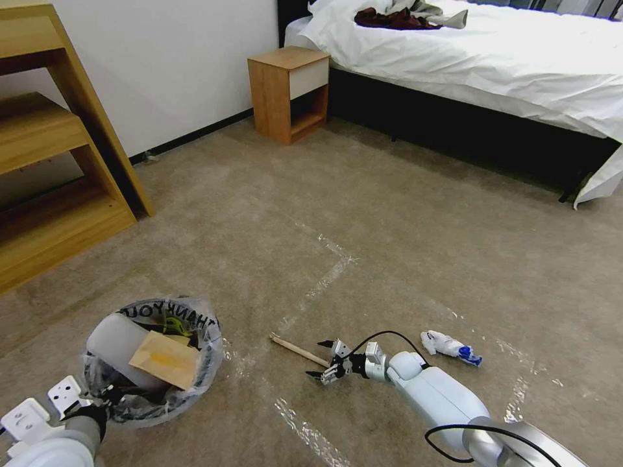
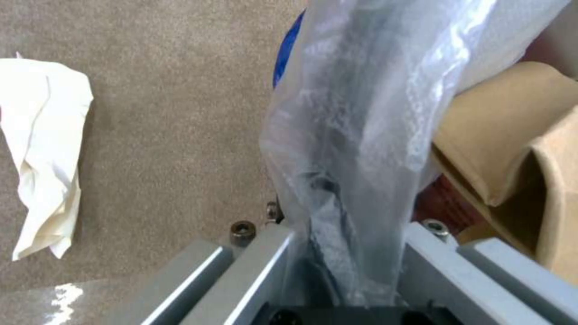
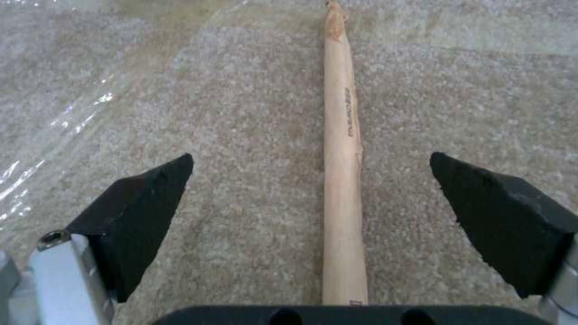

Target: Pick up the trash bin and place the garbage on the floor into it.

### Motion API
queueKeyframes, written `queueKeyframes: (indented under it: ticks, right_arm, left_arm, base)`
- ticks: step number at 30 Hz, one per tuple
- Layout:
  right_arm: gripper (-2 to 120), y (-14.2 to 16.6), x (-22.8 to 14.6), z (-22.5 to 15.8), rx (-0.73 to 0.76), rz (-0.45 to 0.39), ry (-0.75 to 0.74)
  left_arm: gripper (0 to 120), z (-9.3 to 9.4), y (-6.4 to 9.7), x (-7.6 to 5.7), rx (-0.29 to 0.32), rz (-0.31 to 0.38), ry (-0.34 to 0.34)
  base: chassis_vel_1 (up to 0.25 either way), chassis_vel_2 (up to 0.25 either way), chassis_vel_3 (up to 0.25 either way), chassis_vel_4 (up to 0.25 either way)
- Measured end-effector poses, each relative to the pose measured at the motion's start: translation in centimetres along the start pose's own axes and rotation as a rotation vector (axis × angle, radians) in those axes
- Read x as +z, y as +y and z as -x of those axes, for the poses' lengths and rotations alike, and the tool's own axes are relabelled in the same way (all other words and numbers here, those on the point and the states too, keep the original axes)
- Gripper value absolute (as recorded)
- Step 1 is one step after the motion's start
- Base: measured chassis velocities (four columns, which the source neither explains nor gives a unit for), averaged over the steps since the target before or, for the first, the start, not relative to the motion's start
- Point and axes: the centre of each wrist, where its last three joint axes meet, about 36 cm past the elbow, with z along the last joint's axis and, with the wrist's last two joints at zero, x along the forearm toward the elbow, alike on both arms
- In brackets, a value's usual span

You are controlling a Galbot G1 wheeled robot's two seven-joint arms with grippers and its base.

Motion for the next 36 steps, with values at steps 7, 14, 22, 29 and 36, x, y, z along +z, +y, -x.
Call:
queueKeyframes:
  ticks: [7,14,22,29,36]
  right_arm:
    - [100,0.01,-0.16,0.18,-0.004,0.008,0.03]
    - [100,-0.34,-0.15,-0.24,0.02,0.016,0.067]
    - [100,-0.78,-0.2,-0.48,0.033,0.034,0.09]
    - [100,-0.75,-0.21,-0.27,0.034,0.033,0.107]
    - [100,-0.5,-0.35,0.35,0.029,0.022,0.125]
  left_arm:
    - [0,-0.01,-0.02,0.18,0.001,-0.002,0.004]
    - [0,-0.02,-0.05,0.28,-0.002,-0.003,-0.002]
    - [0,0.0,-0.1,0.31,0.0,-0.004,-0.004]
    - [0,0.19,-0.15,0.38,-0.001,-0.003,-0.003]
    - [0,0.61,-0.06,0.44,-0.004,-0.004,0.0]
  base:
    - [0.0,0.0,0.0,0.0]
    - [0.0,0.0,0.0,0.0]
    - [0.0,0.0,0.0,0.0]
    - [0.0,0.0,0.0,0.0]
    - [0.0,0.0,0.0,0.0]
